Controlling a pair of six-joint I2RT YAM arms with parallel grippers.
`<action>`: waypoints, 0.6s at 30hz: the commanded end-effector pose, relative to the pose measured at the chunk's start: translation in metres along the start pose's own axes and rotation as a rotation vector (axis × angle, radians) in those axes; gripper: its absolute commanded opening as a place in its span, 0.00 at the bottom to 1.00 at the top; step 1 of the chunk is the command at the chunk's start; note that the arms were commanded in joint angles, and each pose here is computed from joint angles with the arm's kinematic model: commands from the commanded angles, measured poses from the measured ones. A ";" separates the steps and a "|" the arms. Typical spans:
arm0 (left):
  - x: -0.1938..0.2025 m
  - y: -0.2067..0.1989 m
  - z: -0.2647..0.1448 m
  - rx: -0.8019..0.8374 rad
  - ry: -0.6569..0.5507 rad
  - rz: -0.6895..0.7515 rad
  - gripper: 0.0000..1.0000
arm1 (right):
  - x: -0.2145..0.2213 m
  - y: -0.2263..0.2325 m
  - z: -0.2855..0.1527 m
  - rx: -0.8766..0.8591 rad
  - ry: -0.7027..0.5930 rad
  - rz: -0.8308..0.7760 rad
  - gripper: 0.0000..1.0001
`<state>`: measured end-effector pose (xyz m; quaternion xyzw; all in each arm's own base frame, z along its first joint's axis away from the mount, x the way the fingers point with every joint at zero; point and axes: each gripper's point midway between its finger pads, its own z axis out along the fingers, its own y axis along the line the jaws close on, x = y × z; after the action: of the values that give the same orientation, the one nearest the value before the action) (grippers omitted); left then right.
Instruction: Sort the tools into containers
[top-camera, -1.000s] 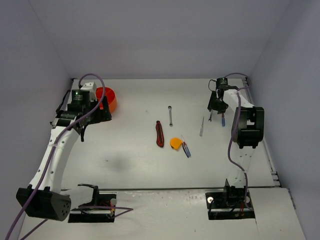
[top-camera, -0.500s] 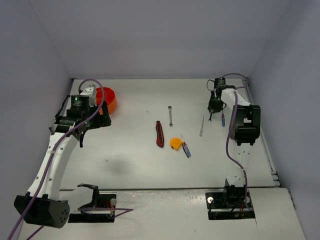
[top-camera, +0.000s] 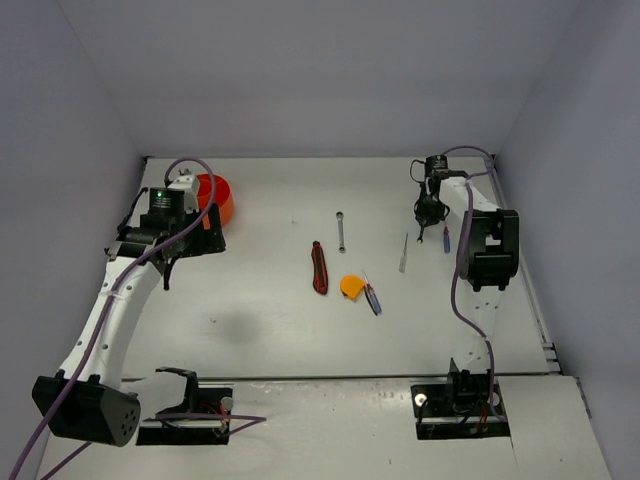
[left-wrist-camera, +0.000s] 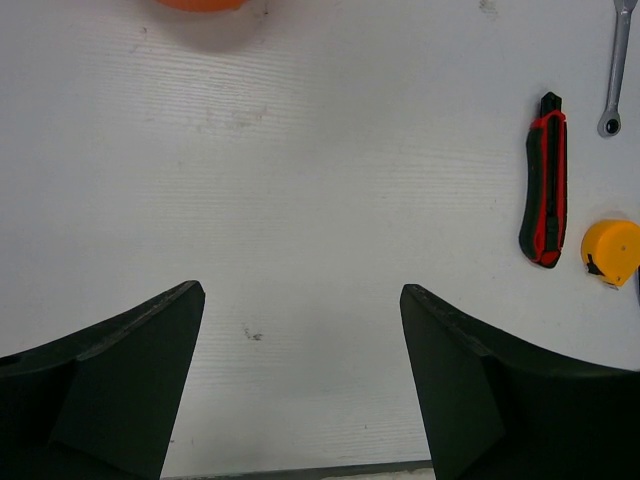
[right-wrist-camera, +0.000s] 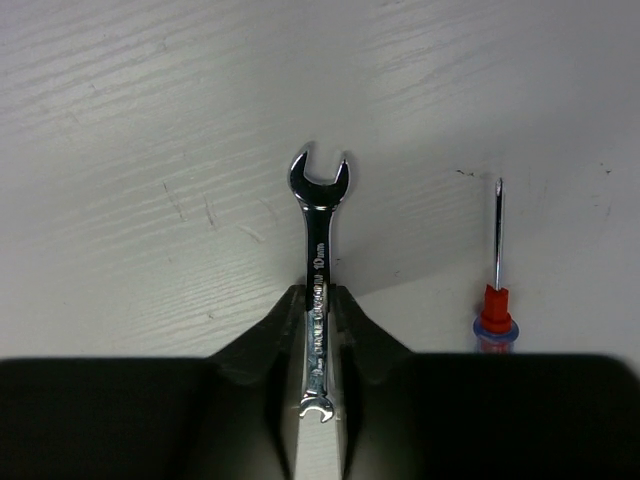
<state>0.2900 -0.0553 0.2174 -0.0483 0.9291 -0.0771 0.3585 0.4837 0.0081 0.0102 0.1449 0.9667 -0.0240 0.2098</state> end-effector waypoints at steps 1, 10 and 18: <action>-0.023 -0.020 -0.009 0.075 -0.063 0.029 0.77 | 0.035 -0.002 0.000 0.008 0.115 -0.058 0.00; -0.023 -0.069 -0.006 0.201 -0.029 0.124 0.77 | -0.024 0.030 -0.064 -0.052 -0.098 -0.178 0.00; -0.061 -0.107 -0.014 0.317 -0.123 0.054 0.77 | -0.035 0.094 -0.155 -0.239 -0.278 -0.327 0.00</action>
<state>0.3063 -0.1291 0.2341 0.0385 0.9245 -0.1543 0.3464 0.4741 0.0659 0.0563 0.0081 0.9725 -0.0143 0.2325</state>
